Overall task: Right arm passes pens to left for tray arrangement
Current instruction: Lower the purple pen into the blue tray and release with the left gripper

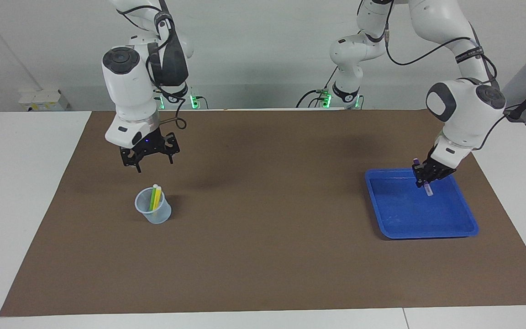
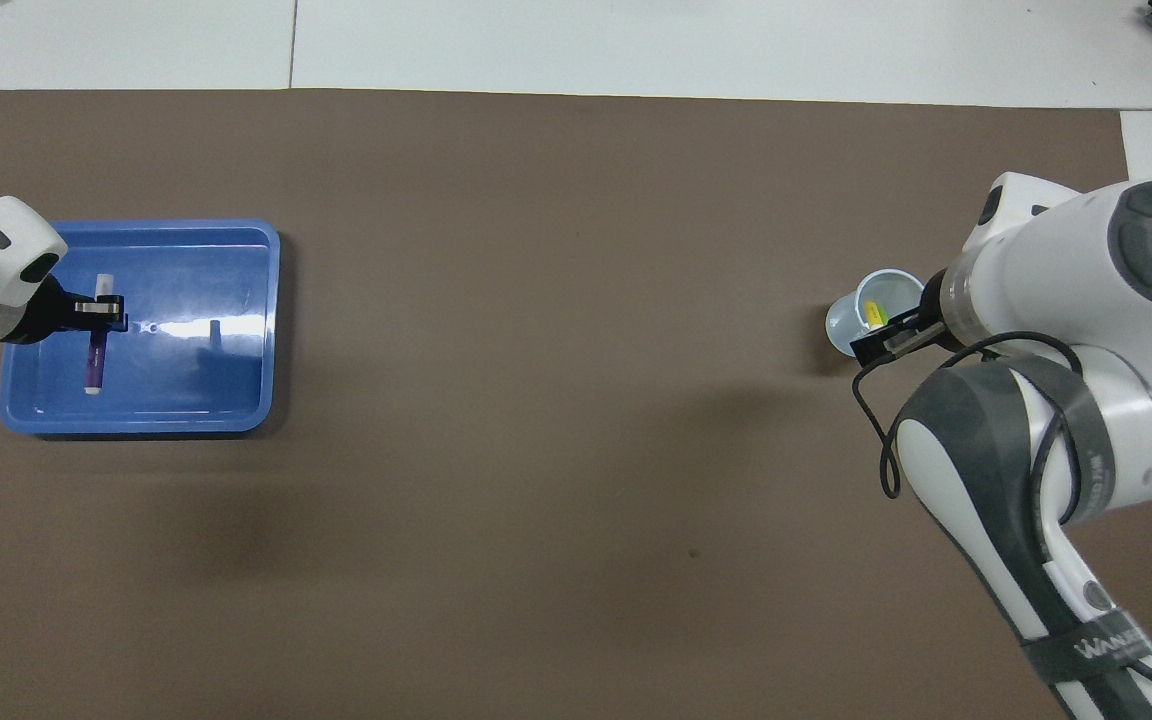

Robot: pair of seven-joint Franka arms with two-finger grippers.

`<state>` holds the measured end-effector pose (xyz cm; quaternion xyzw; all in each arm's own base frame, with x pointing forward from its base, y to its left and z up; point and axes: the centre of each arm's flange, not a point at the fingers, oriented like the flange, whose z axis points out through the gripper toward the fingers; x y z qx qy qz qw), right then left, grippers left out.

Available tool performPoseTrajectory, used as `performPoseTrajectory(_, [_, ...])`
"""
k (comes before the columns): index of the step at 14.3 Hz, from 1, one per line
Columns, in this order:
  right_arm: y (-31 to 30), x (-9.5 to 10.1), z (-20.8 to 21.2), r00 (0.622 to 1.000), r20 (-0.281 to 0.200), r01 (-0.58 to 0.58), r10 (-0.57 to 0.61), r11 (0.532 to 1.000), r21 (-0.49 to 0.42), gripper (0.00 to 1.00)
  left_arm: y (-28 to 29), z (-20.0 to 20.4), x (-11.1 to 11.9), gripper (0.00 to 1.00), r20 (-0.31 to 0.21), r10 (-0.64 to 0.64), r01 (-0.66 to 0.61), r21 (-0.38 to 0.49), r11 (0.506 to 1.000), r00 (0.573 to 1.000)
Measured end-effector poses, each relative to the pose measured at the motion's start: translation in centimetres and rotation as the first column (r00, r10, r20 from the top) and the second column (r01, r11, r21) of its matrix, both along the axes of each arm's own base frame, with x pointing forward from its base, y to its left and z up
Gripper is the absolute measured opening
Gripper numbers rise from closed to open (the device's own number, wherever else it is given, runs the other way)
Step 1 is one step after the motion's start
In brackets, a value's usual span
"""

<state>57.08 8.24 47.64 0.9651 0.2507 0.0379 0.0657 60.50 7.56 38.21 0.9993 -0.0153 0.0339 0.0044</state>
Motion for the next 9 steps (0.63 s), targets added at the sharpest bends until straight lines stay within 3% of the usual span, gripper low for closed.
performPoseTrajectory(2, [0.1, 0.1, -1.3, 0.989, 0.031, -0.14, 0.143, 0.987, -0.076, 0.95, 1.4, -2.3, 2.0, 0.17, -0.019, -0.006, 0.007, 0.015, 1.0, 1.0])
performPoseTrajectory(4, [1.8, 0.0, -2.7, 0.966, 0.028, -0.248, 0.256, 0.954, -0.169, 0.94, 1.9, -3.3, 3.0, 0.17, -0.018, -0.009, 0.01, 0.015, 1.0, 1.0])
performPoseTrajectory(6, [3.4, -0.2, -4.0, 0.952, 0.008, -0.299, 0.307, 0.933, -0.2, 0.88, 2.7, -4.0, 3.0, 0.17, -0.024, -0.007, 0.008, 0.013, 1.0, 1.0])
performPoseTrajectory(9, [3.6, -0.1, -5.4, 0.949, -0.014, -0.311, 0.315, 0.929, -0.202, 0.88, 4.3, -4.3, 3.0, 0.17, -0.005, -0.053, 0.054, 0.019, 0.998, 0.999])
